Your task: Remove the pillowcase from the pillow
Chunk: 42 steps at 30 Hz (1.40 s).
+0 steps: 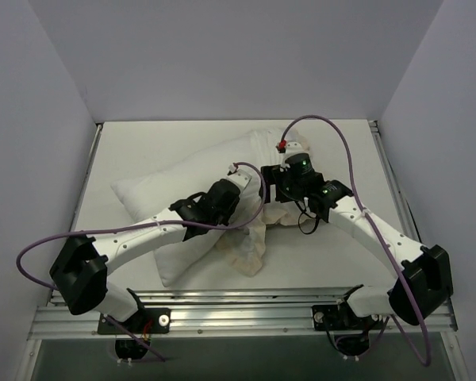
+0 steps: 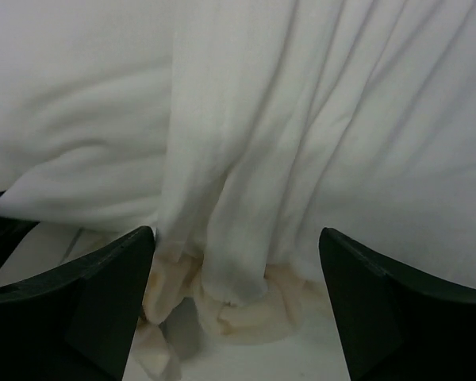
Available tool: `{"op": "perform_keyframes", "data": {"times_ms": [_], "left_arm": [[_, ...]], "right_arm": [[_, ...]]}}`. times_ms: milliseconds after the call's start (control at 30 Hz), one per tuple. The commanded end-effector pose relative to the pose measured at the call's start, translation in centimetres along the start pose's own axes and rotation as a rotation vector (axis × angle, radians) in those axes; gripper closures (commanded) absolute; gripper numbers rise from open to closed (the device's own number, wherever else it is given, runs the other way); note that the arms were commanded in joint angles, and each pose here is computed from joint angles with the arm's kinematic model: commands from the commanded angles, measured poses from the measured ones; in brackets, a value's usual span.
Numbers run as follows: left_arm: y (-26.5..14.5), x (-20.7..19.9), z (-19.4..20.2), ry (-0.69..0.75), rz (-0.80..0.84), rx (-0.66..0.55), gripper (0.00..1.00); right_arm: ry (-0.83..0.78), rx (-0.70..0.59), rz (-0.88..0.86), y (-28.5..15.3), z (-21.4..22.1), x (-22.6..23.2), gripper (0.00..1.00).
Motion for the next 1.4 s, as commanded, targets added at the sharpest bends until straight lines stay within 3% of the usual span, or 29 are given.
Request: {"op": "perform_keyframes", "data": {"times_ms": [0, 167, 433, 567, 667, 700, 733, 800, 933, 1100, 1367], "left_arm": [[-1.7, -0.8, -4.1, -0.116, 0.107, -0.085, 0.98], [-3.3, -1.2, -6.7, -0.151, 0.155, -0.112, 0.98], [-5.0, -0.9, -8.6, -0.185, 0.182, -0.154, 0.98], [-5.2, -0.6, -8.9, -0.203, 0.178, -0.146, 0.98], [-5.7, 0.0, -9.3, -0.229, 0.175, -0.163, 0.98], [-5.7, 0.4, -9.4, -0.24, 0.17, -0.164, 0.98], [-5.9, 0.7, -9.4, -0.251, 0.178, -0.156, 0.98], [-6.5, 2.5, -9.7, -0.298, 0.161, -0.158, 0.98], [-8.9, 6.4, -9.7, -0.342, 0.093, -0.134, 0.98], [-13.8, 11.6, -9.1, -0.434, 0.023, -0.196, 0.98], [-21.0, 14.7, -6.9, -0.509, 0.018, -0.296, 0.98]], "right_arm": [[-0.023, -0.02, -0.083, -2.8, 0.5, 1.3, 0.2], [-0.058, -0.053, -0.176, -3.9, -0.3, 3.7, 0.16], [-0.057, -0.011, -0.175, -0.8, 0.7, 5.5, 0.19], [-0.059, 0.013, -0.182, 0.9, 1.2, 6.2, 0.32], [-0.069, 0.034, -0.131, 2.1, 1.4, 5.7, 0.63], [-0.074, 0.041, -0.094, 2.3, 1.5, 5.1, 0.8], [-0.08, 0.042, -0.089, 2.5, 1.4, 5.0, 0.87], [-0.074, 0.06, -0.012, 3.2, 1.6, 2.8, 1.0], [0.058, 0.081, 0.151, 3.8, 1.4, -3.9, 1.0], [0.278, 0.023, 0.362, 2.0, -1.3, -13.1, 1.0], [0.462, -0.098, 0.542, -1.3, -4.7, -21.9, 1.0]]}}
Point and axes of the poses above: each gripper's point midway between its finger pads, its own y axis out along the fingers, its own x axis along the line the jaws close on, z = x × y, the point moved 4 cm from there along -y, back along the fingers, and after that the axes turned 12 degrees about -y, right-handed, at the moved point
